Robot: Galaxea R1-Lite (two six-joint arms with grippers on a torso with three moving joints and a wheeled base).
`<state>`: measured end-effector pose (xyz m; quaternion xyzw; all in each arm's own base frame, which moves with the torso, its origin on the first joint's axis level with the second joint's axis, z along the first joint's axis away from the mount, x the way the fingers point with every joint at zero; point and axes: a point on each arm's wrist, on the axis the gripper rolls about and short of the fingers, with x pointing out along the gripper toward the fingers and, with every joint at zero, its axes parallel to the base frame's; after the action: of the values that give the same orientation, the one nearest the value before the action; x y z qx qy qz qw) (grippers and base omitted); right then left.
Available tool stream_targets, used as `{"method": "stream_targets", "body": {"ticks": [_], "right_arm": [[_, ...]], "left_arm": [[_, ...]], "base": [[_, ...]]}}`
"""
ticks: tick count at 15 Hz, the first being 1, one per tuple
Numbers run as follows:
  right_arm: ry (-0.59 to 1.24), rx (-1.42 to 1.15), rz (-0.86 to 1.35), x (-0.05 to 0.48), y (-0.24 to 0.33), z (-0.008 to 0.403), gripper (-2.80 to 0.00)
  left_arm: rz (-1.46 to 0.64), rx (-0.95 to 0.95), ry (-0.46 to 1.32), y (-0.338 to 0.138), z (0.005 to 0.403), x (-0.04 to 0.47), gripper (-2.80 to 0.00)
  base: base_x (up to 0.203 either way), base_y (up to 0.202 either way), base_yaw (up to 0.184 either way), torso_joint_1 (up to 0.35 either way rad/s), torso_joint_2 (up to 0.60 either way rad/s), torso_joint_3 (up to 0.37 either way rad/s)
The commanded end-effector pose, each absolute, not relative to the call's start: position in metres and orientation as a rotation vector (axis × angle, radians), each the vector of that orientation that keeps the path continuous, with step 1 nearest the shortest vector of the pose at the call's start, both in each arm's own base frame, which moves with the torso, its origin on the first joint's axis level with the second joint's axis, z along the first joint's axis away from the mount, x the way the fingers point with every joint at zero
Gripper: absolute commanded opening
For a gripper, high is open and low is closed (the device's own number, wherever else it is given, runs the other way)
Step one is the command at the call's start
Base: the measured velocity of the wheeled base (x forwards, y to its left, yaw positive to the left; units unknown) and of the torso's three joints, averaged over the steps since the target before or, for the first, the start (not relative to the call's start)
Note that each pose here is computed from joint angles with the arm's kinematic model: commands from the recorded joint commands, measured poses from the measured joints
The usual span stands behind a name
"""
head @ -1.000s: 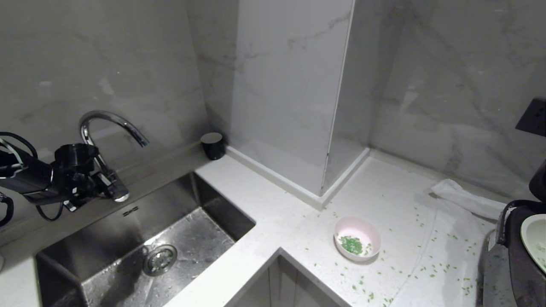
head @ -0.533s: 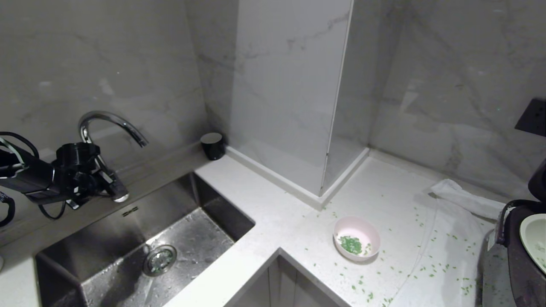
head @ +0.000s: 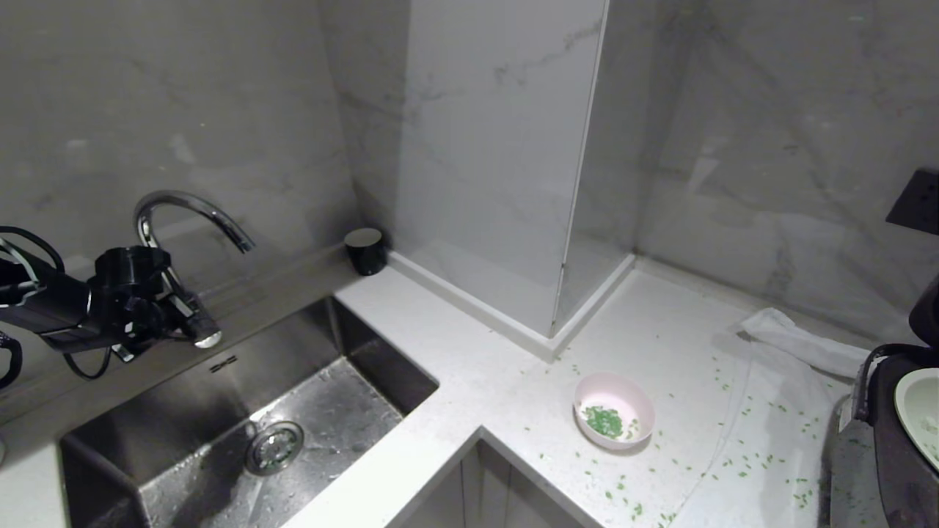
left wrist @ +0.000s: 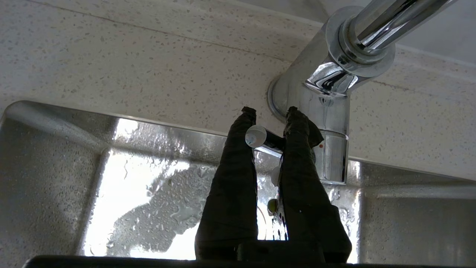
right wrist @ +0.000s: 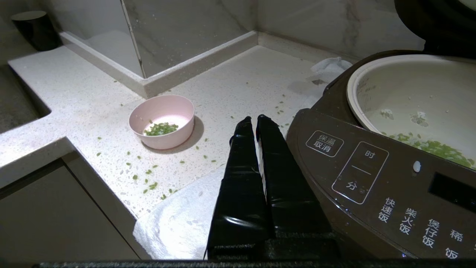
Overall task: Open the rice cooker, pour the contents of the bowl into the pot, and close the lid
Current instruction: Turn on the tap
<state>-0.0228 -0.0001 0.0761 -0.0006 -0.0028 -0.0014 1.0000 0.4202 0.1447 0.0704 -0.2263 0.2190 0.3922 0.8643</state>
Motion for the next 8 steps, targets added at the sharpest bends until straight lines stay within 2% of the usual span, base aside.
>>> {"method": "stream_targets", "body": {"ticks": [1,8], "right_arm": [[-0.005,-0.002,-0.003,-0.0227,-0.0001,0.0757,-2.80],[-0.005,-0.002,-0.003,-0.0227,-0.0001,0.0757,-2.80]], "left_arm": [[0.824,-0.475,0.456,0.1436,0.0726,0.4189,-2.80],[0.821,-0.474,0.467,0.1414,0.0716,0.4166,-2.80]], "base": [[0.000,0.000,0.000,0.000,0.00,0.000],[0.000,0.000,0.000,0.000,0.00,0.000]]}}
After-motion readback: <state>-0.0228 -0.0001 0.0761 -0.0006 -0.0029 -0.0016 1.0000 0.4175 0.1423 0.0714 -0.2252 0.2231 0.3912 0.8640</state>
